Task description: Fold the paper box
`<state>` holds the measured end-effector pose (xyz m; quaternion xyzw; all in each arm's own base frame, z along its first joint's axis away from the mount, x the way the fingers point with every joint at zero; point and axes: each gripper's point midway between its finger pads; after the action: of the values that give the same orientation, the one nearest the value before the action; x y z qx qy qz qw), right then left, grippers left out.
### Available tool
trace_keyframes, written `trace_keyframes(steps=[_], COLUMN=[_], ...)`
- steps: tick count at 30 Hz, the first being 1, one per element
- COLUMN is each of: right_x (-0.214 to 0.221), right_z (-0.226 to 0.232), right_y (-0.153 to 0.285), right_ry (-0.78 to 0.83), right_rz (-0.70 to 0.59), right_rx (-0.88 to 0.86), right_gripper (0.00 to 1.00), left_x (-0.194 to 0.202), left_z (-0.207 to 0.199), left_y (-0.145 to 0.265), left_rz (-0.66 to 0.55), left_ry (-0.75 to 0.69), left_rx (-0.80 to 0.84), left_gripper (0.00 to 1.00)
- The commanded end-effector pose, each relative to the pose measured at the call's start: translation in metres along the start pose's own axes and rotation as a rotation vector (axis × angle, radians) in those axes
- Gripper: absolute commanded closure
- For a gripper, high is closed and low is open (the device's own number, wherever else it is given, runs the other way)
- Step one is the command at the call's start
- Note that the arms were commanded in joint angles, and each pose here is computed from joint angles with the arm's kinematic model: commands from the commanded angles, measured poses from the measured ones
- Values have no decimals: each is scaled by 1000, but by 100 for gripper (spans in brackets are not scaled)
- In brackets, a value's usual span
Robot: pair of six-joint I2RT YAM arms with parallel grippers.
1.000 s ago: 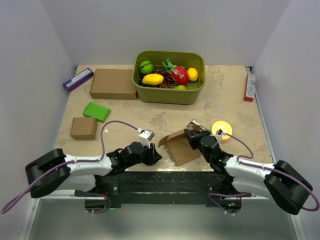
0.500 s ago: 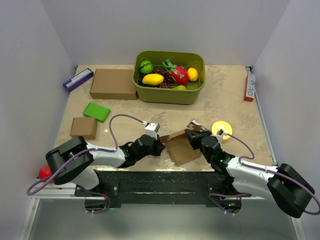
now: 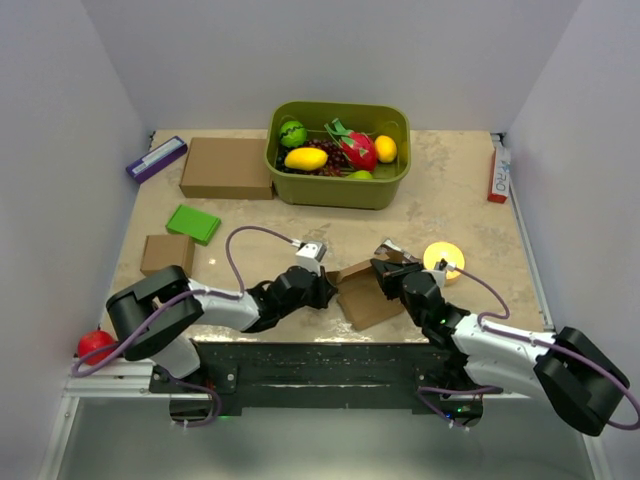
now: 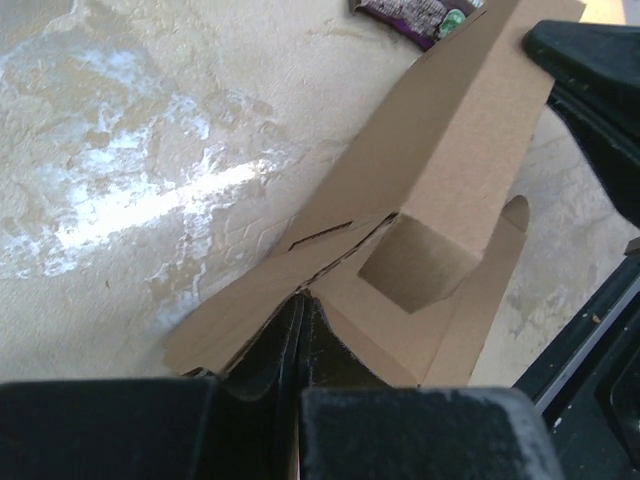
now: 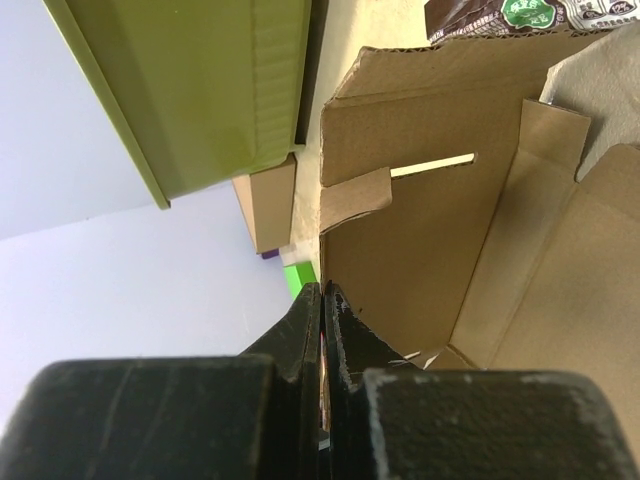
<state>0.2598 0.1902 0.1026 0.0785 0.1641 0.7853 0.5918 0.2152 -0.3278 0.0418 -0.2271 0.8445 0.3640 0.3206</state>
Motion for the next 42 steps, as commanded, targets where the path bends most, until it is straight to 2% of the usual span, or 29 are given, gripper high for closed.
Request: trace_keyframes(steps=[1,12,17,23,28,33,42], right_x=[-4,0,-2,-6,-9,-9,-8], right_z=[-5,-10,-12,-12,-11,-10,-9], right_y=[-4,-7,-7,-5,-3,-3,-3], right_ry=[30,38,34,31,26,27,30], right_rz=[-35,-20,-30,-47,-54,-54,-49], right_rx=[18,34,39,38,34,33,33], right_gripper=[100,100,100,100,100,100,100], left_x=[-27,-27,-32,-38,-18,-1,-6], left_z=[-29,-40,-40,-30,-15,-3,11], left_y=[-9,-24,-18,9,23,23,8], left_rz=[-84,-83,-97,-104,-28,5,-38], left_ry=[2,-17,-32,-84,-85,-69,-102], left_rx=[88,126,120,89,63,52,-33], left_gripper=[100,100,100,100,100,100,100])
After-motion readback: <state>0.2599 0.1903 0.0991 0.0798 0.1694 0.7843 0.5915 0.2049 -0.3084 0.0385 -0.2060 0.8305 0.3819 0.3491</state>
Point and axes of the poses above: each gripper's point midway between its finger pads, its own y axis back along the fingers, its own z axis along the line the jaws close on, x = y × z, and after that the axes turned 4 degrees about y, right-handed
